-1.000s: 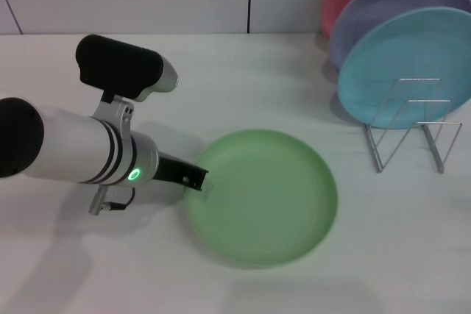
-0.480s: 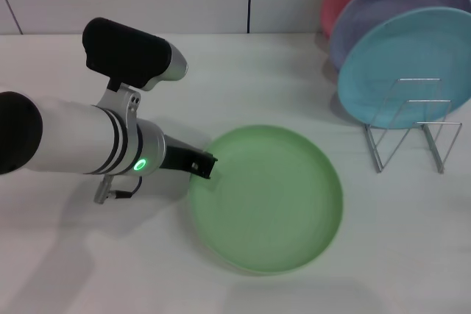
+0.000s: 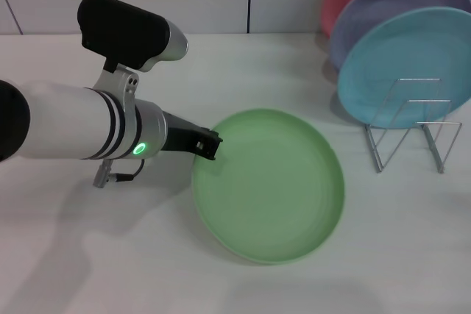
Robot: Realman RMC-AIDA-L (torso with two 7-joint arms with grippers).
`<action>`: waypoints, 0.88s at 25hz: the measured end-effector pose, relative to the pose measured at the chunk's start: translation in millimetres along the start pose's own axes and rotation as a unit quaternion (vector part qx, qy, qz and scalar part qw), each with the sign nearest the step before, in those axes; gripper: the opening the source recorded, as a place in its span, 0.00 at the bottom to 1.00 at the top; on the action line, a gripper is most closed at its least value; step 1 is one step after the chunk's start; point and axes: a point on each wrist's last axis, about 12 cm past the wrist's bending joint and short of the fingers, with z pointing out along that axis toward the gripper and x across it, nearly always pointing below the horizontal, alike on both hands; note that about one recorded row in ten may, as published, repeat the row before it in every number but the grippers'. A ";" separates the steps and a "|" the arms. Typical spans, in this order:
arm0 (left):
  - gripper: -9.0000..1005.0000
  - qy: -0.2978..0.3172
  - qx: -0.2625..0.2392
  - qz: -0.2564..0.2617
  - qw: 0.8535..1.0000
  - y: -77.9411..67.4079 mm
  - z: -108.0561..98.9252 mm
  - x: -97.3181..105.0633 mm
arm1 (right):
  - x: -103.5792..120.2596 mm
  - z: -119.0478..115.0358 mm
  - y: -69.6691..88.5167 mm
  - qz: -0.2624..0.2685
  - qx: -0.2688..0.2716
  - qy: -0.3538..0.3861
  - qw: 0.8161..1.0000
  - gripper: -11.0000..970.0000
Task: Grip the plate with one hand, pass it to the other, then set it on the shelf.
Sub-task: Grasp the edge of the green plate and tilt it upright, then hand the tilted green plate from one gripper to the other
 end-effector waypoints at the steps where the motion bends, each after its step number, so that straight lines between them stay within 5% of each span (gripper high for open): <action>1: 0.05 -0.001 0.000 0.000 1.000 -0.2 -0.2 -0.3 | 0.0 0.8 0.6 0.000 -0.003 -0.001 1.000 0.84; 10: 0.04 -0.025 0.002 0.013 1.000 -2.8 -10.8 -12.4 | -8.8 6.3 8.3 0.008 -0.047 -0.039 0.998 0.84; 14: 0.04 -0.048 -0.002 0.021 0.999 -0.9 -20.2 -22.1 | -20.4 25.0 20.4 0.065 -0.134 -0.079 0.986 0.84; 17: 0.04 -0.073 -0.011 0.034 0.997 3.6 -29.6 -29.6 | -26.3 67.2 34.5 0.130 -0.235 -0.057 0.962 0.84; 18: 0.04 -0.091 -0.019 0.038 0.995 7.5 -34.9 -33.6 | -33.1 106.2 53.1 0.151 -0.311 -0.016 0.938 0.84; 19: 0.04 -0.091 -0.019 0.038 0.995 7.5 -34.9 -33.6 | -33.1 106.2 53.1 0.151 -0.311 -0.016 0.938 0.84; 22: 0.04 -0.110 -0.028 0.040 0.993 12.2 -42.0 -37.5 | -48.9 158.8 88.1 0.160 -0.400 0.083 0.899 0.84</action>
